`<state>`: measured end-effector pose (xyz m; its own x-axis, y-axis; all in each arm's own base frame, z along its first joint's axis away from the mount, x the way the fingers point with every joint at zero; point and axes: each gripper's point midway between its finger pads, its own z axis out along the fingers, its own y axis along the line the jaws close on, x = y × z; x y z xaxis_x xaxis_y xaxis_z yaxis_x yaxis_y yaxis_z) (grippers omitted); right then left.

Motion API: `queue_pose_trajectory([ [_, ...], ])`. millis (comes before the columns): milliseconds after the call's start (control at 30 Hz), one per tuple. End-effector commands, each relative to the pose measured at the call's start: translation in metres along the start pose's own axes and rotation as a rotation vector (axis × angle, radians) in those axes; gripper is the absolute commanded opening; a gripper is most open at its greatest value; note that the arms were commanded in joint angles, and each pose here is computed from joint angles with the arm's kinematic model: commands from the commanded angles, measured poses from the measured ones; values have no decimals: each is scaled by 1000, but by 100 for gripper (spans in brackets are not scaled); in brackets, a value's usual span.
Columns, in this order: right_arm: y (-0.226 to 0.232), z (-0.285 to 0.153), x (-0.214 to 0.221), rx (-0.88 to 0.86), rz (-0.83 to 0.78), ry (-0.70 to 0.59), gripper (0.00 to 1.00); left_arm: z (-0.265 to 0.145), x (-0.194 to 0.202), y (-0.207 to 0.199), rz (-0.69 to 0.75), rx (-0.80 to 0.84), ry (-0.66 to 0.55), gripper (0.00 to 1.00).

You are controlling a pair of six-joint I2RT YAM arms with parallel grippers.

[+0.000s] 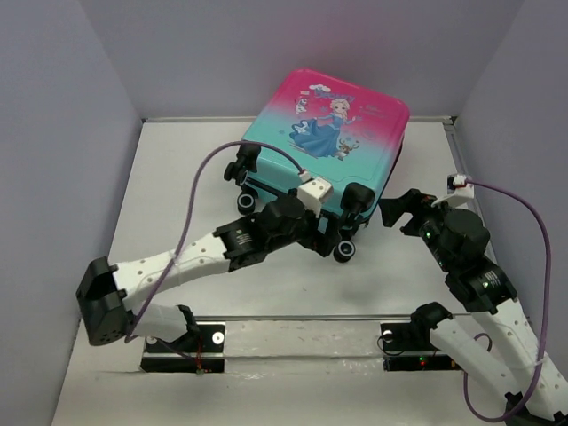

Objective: Pack the luggage

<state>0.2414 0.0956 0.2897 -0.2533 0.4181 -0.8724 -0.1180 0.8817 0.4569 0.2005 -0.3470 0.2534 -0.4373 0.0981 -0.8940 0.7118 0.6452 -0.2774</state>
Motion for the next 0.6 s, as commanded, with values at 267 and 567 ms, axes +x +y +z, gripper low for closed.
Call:
queue_pose_trajectory([
  [267,-26,-1,5,114,-25,-11,96,84,-14,-21,43,-4,-6,99],
  [567,-39,4,27,149,-24,22,89,105,-7,-35,0,55,15,99],
])
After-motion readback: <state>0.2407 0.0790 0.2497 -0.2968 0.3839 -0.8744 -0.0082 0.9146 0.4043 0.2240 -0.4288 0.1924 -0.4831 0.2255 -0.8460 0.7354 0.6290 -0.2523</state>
